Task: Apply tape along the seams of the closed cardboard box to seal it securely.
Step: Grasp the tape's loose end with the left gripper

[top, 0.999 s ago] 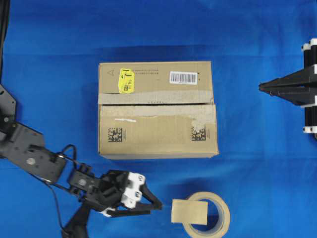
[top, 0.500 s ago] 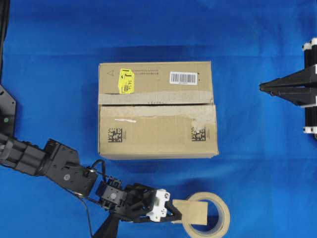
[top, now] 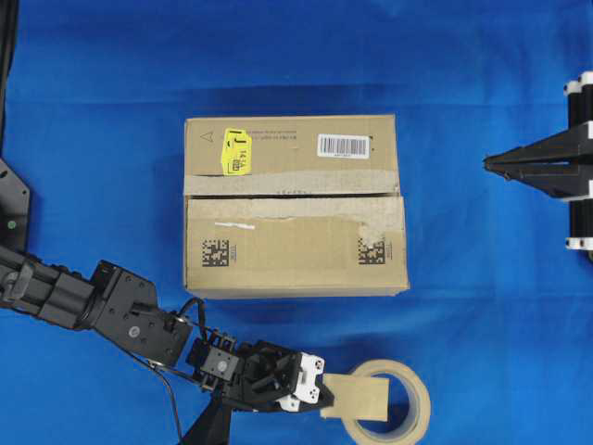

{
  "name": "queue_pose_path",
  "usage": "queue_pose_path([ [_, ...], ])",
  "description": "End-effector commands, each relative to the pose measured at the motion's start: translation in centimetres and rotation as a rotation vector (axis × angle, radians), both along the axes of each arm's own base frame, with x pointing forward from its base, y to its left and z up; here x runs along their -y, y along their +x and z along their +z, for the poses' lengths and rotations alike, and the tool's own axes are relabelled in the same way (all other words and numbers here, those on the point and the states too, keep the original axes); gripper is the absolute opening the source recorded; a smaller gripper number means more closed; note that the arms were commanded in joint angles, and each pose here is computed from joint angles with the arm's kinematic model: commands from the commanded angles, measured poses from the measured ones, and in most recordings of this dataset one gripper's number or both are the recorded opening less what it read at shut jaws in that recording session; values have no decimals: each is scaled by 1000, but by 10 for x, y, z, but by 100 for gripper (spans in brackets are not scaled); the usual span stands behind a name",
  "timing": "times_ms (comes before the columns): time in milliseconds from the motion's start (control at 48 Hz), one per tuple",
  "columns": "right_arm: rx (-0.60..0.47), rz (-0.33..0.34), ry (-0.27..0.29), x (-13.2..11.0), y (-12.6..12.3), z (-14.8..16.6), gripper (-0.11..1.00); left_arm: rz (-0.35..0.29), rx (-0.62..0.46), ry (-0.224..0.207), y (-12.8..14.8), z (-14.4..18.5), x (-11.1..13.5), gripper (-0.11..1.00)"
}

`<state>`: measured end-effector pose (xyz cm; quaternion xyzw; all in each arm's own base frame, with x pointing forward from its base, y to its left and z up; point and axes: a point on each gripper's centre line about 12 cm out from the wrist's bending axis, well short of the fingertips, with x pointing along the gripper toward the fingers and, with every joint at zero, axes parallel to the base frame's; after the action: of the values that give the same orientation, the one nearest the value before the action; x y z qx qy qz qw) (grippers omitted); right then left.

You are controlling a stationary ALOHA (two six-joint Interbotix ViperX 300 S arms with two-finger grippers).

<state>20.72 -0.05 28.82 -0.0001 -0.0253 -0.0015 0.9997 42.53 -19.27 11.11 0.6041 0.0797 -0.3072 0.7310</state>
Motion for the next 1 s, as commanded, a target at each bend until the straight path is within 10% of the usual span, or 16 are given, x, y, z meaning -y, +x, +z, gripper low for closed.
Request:
queue_pose_path([
  [0, 23, 2, -5, 0, 3, 9, 1, 7, 14, -17, 3, 14, 0, 23],
  [167, 17, 2, -5, 0, 5, 8, 1, 7, -9, -9, 1, 18, 0, 2],
  [645, 17, 0, -3, 0, 5, 9, 1, -16, 84, -10, 1, 59, 1, 1],
  [979, 25, 0, -3, 0, 5, 12, 1, -57, 168, 118, -1, 103, -18, 1],
])
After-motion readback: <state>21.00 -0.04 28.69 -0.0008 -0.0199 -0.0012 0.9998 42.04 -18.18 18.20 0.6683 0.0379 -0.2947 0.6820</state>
